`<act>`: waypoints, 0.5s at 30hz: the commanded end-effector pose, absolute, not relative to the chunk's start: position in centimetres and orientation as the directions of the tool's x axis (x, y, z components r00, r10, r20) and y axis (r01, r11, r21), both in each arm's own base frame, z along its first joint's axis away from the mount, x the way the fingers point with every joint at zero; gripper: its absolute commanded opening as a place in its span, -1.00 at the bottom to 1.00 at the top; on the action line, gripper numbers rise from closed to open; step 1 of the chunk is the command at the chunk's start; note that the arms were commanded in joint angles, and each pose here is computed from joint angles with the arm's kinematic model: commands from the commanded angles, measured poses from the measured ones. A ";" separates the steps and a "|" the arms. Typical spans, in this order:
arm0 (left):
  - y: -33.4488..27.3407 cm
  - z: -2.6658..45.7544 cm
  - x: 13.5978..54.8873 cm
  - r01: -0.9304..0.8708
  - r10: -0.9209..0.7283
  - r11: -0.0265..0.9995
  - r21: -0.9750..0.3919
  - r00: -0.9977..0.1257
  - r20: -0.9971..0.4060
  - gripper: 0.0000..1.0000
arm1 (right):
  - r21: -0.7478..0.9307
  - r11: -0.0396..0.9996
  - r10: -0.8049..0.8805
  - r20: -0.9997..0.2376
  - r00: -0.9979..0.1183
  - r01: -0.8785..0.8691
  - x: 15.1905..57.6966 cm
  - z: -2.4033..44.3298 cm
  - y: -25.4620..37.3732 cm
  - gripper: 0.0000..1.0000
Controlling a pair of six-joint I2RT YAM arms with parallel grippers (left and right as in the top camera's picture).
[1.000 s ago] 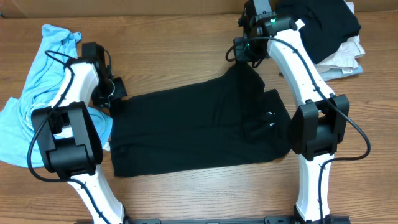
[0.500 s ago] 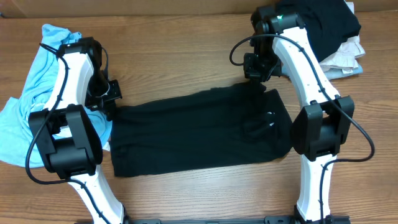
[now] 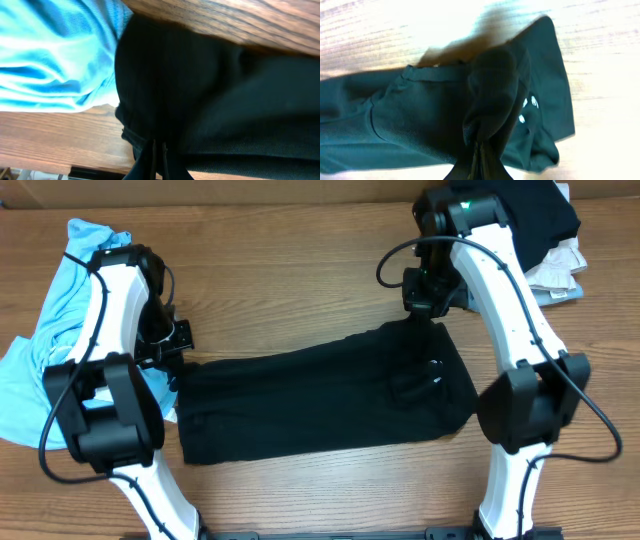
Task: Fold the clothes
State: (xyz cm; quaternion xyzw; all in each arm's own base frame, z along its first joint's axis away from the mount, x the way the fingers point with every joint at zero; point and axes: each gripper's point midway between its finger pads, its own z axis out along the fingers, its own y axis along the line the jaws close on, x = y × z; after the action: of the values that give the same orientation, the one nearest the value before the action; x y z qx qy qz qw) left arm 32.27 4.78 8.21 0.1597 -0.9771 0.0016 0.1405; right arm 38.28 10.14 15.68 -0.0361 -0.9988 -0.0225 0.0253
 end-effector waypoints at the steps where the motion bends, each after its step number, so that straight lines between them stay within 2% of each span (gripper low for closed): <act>1: 4.8 11.3 31.7 -0.277 -0.279 0.960 0.038 -0.941 0.191 -0.92 | 0.047 0.995 0.086 0.009 -0.996 0.086 36.7 17.7 9.3 -0.92; 4: 3.9 10.6 30.7 -0.265 -0.261 0.964 0.013 -0.940 0.219 -0.92 | 0.039 0.995 0.087 0.039 -0.995 0.088 35.6 16.0 9.1 -0.92; 11: 1.7 5.1 26.8 -0.217 -0.213 0.976 0.028 -0.918 0.334 -0.91 | 0.021 0.993 0.115 0.161 -0.980 0.120 32.0 9.5 8.7 -0.92; 15: 1.2 3.2 25.1 -0.212 -0.207 0.977 0.030 -0.905 0.371 -0.91 | -0.001 0.990 0.137 0.208 -0.968 0.140 30.2 7.5 8.2 -0.92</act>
State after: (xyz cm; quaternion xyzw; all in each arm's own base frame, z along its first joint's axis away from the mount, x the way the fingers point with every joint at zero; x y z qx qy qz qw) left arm 26.21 1.52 4.17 0.1119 -0.9787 0.0021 0.1723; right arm 30.83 8.44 7.35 -0.0553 -0.9926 -0.0039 0.1083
